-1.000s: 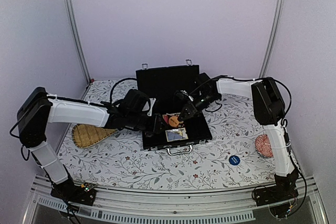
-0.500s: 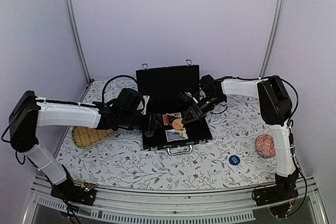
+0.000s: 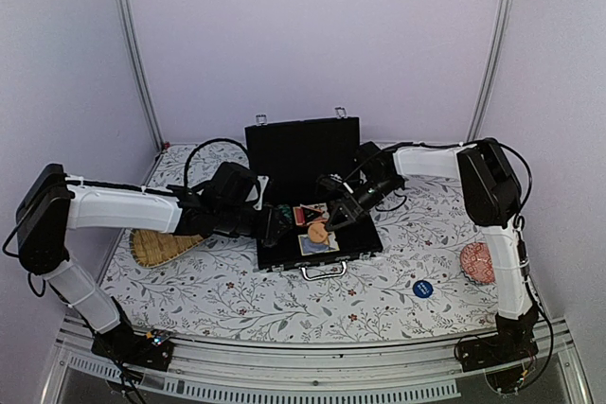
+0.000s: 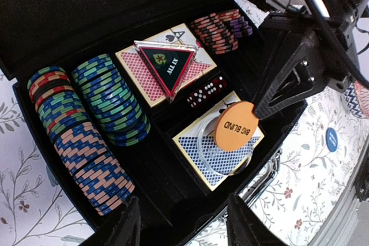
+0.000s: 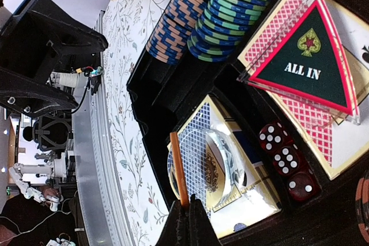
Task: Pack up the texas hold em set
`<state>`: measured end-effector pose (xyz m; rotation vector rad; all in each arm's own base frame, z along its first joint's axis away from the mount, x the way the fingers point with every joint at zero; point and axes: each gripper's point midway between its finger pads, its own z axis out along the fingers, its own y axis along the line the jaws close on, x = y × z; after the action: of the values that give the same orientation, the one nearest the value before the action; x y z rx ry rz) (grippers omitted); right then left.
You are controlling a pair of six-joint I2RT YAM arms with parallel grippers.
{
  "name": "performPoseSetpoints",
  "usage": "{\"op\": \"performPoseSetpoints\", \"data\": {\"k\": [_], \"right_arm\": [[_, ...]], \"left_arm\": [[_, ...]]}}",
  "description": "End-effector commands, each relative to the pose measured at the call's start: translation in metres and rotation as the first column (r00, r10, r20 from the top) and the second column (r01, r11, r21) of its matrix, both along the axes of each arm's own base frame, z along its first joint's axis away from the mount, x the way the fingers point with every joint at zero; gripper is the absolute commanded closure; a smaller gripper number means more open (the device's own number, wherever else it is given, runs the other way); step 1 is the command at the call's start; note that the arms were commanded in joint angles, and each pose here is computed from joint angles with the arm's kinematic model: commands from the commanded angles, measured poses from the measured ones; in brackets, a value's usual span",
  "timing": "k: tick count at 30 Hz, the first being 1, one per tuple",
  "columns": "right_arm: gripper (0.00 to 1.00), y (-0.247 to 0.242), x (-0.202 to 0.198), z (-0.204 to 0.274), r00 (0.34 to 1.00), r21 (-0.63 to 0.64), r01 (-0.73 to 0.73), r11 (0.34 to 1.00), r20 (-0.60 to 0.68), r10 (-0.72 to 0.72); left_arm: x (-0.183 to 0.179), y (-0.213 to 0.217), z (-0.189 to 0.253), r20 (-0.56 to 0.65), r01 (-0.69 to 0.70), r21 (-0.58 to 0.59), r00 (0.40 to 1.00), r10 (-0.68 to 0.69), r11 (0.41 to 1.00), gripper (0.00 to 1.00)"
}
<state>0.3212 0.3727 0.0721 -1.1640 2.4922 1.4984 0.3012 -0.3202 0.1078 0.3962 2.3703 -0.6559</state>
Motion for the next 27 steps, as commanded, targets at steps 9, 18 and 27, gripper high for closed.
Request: {"op": "performPoseSetpoints", "data": {"k": [9, 18, 27], "right_arm": [[0.88, 0.002, -0.005, -0.009, 1.000, -0.031, -0.027, 0.999, 0.014, 0.027], [0.65, -0.003, 0.007, 0.009, 0.991, -0.071, -0.004, 0.997, 0.131, 0.013], [0.58, -0.044, 0.007, 0.043, 0.918, -0.163, 0.039, 0.986, 0.395, 0.029]], "left_arm": [[0.004, 0.008, -0.006, 0.005, -0.014, 0.027, 1.000, 0.014, 1.000, 0.49], [0.003, 0.010, -0.006, 0.007, -0.016, 0.035, 1.000, 0.015, 0.999, 0.48], [0.003, 0.012, -0.004, 0.020, -0.015, 0.046, 1.000, 0.014, 0.999, 0.45]]}}
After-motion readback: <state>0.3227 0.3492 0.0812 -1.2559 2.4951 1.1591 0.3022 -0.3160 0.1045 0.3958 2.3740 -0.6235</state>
